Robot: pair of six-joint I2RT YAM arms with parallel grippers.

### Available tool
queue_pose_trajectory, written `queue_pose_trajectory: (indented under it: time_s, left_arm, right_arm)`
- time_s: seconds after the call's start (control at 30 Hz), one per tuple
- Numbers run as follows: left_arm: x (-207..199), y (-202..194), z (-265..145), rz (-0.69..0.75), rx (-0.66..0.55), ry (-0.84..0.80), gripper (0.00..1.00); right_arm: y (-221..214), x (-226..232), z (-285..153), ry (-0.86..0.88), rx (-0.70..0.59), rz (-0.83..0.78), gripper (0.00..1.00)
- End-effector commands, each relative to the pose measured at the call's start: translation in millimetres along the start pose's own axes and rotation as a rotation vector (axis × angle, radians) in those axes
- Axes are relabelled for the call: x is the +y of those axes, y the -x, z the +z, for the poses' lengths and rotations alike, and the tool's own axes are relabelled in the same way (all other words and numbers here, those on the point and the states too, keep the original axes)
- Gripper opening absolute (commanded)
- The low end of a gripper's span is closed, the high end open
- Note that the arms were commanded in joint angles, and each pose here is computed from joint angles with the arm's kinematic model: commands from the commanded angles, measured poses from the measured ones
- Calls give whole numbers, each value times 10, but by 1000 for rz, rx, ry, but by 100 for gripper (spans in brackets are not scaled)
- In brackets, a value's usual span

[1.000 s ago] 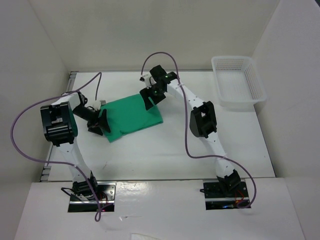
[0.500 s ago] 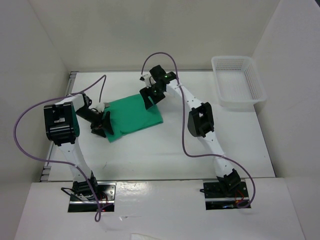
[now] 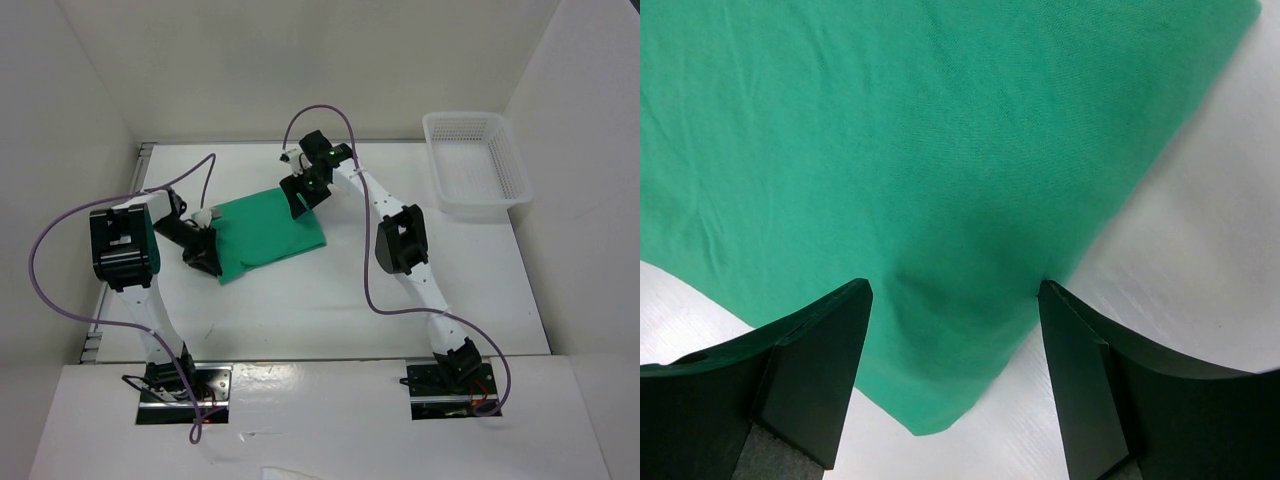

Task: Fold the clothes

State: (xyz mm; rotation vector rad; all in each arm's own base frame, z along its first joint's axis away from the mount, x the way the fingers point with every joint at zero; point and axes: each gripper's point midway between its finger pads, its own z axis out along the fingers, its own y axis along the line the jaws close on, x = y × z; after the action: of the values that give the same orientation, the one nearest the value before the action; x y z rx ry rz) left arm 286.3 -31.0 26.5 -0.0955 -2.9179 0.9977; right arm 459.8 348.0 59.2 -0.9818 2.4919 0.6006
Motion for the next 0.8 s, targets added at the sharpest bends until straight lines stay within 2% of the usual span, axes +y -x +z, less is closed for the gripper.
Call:
queue_pose_trajectory:
  time_s: [0.0, 0.03, 0.23, 0.5, 0.77]
  left_arm:
    - [-46, -48, 4, -8, 17, -13, 22]
    - [-51, -67, 1, -5, 24, -15, 19]
    - [32, 45, -132, 33, 24, 57, 14]
    - [167, 73, -205, 67, 89, 109, 14]
    - [267, -81, -198, 92, 183, 127, 14]
  right_arm:
    - [122, 22, -139, -9, -31, -17, 75]
    - [122, 22, -139, -9, -31, -17, 75]
    - [122, 22, -139, -9, -31, -17, 75]
    - [122, 22, -139, -9, -31, -17, 75]
    - [121, 27, -162, -9, -31, -27, 75]
